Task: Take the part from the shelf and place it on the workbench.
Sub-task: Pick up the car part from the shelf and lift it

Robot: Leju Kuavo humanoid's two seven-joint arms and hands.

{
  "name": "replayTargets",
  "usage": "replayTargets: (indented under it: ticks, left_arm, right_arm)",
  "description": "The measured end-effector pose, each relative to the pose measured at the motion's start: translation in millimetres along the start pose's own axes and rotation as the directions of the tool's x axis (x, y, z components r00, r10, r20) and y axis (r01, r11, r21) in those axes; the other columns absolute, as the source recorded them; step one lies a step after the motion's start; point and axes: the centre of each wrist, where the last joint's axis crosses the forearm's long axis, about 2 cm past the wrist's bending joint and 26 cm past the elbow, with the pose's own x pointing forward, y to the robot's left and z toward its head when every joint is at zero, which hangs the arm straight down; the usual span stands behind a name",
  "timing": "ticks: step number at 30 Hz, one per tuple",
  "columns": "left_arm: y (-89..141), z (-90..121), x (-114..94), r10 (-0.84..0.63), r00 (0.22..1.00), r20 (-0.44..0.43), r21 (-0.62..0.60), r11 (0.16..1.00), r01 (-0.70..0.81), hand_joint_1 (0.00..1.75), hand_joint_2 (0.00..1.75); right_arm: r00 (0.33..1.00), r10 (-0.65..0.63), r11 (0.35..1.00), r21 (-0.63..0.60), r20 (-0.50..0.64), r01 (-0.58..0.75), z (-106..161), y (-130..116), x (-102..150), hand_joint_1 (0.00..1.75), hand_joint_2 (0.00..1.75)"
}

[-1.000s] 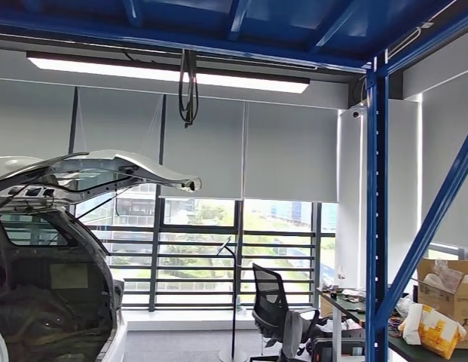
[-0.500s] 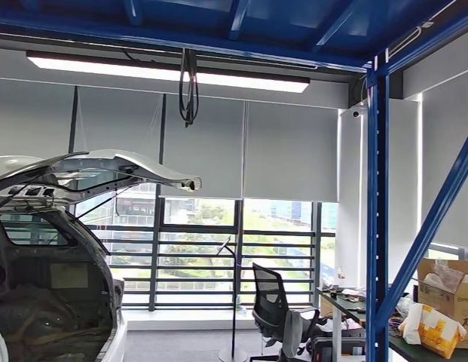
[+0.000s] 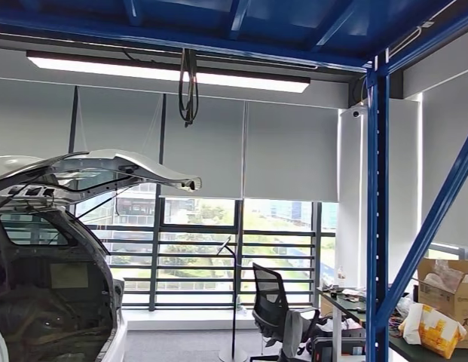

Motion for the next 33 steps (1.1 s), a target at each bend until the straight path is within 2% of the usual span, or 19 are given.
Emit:
replayTargets:
  ticks: [18,33]
  left_arm:
    - [17.0,-0.1,2.6,-0.020,0.999,0.025,0.066,0.998,0.019,0.00,0.00]
    - [37.8,0.1,7.0,-0.084,0.995,0.046,0.095,0.992,0.079,0.00,0.00]
  right_arm:
    - [0.995,-0.093,0.996,-0.007,-0.021,0.093,-18.2,23.8,25.6,0.00,1.75]
    - [0.995,-0.049,0.999,0.005,-0.089,0.049,-25.4,45.2,39.6,0.00,1.75]
